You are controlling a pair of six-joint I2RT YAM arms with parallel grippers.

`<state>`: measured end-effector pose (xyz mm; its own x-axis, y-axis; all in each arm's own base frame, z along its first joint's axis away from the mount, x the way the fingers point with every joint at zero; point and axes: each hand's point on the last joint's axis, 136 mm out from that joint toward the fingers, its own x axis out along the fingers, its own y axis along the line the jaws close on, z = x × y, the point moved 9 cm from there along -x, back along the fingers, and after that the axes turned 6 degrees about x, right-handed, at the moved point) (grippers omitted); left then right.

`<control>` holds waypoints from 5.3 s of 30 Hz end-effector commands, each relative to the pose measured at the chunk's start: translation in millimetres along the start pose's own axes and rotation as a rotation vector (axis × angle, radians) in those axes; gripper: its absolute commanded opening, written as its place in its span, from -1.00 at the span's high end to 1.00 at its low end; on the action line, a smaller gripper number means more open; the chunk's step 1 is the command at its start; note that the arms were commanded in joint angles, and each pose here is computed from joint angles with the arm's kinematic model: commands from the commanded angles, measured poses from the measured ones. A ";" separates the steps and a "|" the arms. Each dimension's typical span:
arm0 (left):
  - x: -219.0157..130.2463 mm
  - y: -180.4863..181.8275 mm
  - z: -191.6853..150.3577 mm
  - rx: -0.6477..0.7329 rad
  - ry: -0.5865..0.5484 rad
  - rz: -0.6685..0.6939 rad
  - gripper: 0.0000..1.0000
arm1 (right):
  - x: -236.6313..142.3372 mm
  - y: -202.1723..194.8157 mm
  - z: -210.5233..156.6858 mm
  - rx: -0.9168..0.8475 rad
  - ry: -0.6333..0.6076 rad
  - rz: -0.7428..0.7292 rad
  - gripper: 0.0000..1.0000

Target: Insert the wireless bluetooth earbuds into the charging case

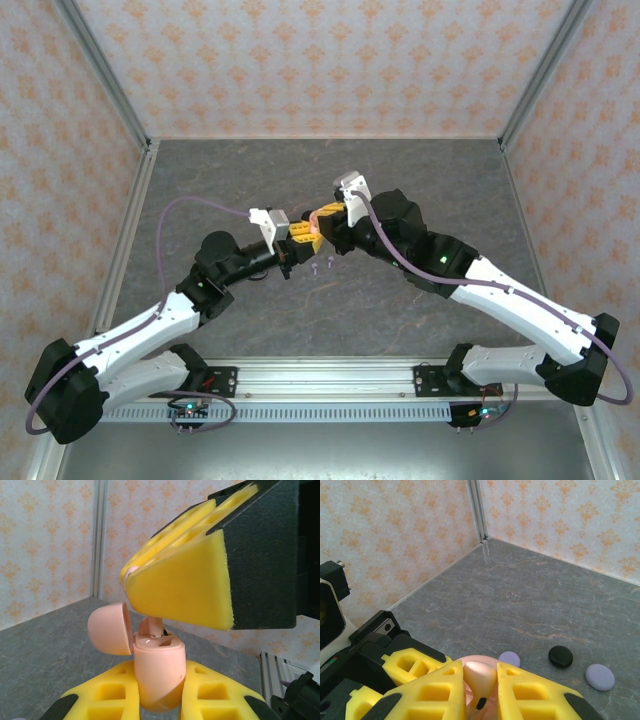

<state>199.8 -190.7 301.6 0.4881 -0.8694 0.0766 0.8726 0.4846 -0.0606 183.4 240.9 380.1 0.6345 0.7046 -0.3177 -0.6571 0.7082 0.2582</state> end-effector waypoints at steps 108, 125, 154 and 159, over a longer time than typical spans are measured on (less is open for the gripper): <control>2.2 -10.2 26.3 0.053 -0.112 -0.054 1.00 | -43.2 -13.5 36.9 0.167 0.116 0.114 -0.37; 0.7 -16.6 32.0 0.052 -0.135 -0.100 1.00 | -9.9 -8.3 15.2 0.293 0.174 0.452 -0.88; 6.6 -8.8 23.8 0.041 -0.057 -0.030 1.00 | -43.5 -26.2 24.4 0.206 0.054 0.174 -0.75; 20.1 12.6 8.6 -0.005 0.053 0.118 1.00 | -51.4 -55.6 16.5 0.291 -0.033 -0.026 -0.95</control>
<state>206.7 -201.2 311.2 0.5012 -0.8630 0.0633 0.8649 0.4975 -0.0661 190.2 188.9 397.4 0.5251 0.7911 -0.3138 -0.6057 0.6064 0.5152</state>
